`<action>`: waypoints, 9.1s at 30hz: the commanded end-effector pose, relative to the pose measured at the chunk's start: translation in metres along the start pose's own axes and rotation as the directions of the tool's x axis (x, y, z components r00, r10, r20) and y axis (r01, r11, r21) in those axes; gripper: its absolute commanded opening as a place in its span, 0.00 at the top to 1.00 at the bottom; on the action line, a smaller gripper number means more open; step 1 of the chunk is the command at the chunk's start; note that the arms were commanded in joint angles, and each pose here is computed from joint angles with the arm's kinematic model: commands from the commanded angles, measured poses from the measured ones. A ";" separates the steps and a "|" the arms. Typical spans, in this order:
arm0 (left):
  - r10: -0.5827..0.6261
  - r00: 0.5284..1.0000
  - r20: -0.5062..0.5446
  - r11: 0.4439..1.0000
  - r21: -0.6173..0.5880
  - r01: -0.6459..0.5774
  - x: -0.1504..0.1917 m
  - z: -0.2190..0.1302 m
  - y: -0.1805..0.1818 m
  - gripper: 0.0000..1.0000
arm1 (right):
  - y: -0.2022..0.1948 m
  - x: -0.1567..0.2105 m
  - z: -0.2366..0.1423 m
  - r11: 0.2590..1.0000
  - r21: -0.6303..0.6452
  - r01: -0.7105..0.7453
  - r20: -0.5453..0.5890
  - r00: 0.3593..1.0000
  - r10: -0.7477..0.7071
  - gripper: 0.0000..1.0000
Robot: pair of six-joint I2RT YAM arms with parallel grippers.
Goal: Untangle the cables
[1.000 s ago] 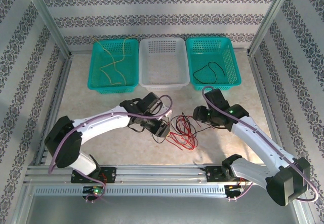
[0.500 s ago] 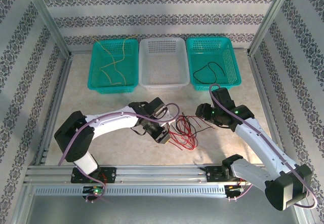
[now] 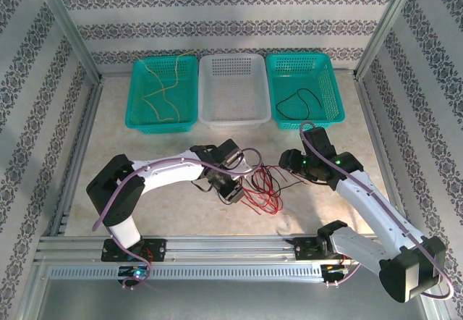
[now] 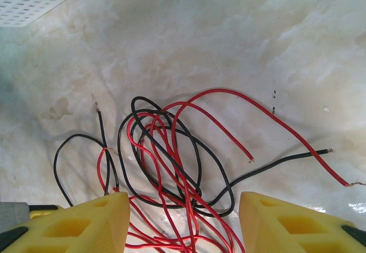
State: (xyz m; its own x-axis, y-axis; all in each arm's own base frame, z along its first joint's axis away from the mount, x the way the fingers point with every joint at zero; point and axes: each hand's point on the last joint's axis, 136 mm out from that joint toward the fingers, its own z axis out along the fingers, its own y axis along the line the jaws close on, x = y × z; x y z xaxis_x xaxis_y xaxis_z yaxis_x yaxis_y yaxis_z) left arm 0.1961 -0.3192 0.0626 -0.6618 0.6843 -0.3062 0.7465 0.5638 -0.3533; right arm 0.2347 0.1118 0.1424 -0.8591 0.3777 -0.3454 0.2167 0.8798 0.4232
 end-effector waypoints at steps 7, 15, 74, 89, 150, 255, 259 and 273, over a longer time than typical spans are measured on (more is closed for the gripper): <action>0.057 0.997 0.045 0.998 -0.041 -0.055 -0.018 0.001 0.002 0.80 | 0.000 -0.001 -0.002 0.999 -0.021 -0.027 0.013 1.000 0.027 0.46; 0.084 0.990 0.114 0.994 -0.077 -0.075 -0.024 -0.017 0.000 0.65 | 0.001 0.000 -0.003 0.999 -0.029 -0.018 0.008 1.000 0.018 0.46; 0.036 0.942 0.335 0.999 -0.024 -0.030 -0.041 -0.077 0.007 1.00 | 0.044 0.122 0.033 0.876 -0.130 0.465 -0.334 0.811 -0.480 0.58; -0.077 0.887 0.456 0.997 0.050 0.061 -0.036 -0.114 0.002 1.00 | 0.029 0.108 0.074 0.819 0.027 0.573 -0.370 0.767 -0.525 0.59; -0.124 0.499 0.858 0.960 0.231 -0.158 -0.104 -0.278 -0.059 0.46 | 0.196 -0.030 -0.129 0.792 -0.418 0.445 0.254 0.894 -0.368 1.00; -0.201 0.552 0.809 0.954 0.034 0.297 -0.290 -0.268 0.170 0.33 | 0.048 0.004 -0.064 0.951 -0.274 0.141 0.180 0.979 -0.093 0.29; -0.215 0.561 0.799 0.949 0.035 0.315 -0.264 -0.284 0.150 0.31 | 0.059 0.004 -0.058 0.950 -0.266 0.166 0.172 0.977 -0.123 0.29; -0.267 0.510 0.818 0.936 0.094 0.339 -0.083 -0.286 0.067 0.33 | 0.119 0.011 0.017 0.899 -0.140 0.415 -0.009 0.907 -0.420 0.32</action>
State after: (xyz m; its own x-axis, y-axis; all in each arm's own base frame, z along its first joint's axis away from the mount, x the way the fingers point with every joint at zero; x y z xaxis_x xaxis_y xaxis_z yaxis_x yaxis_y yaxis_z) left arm 0.3318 -0.2123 0.3291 -0.5797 -0.1492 -0.8010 0.4913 0.7202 -0.4898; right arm 0.2401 0.2155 0.1680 -0.9036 0.0234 -0.4277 -0.1667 0.9006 0.4014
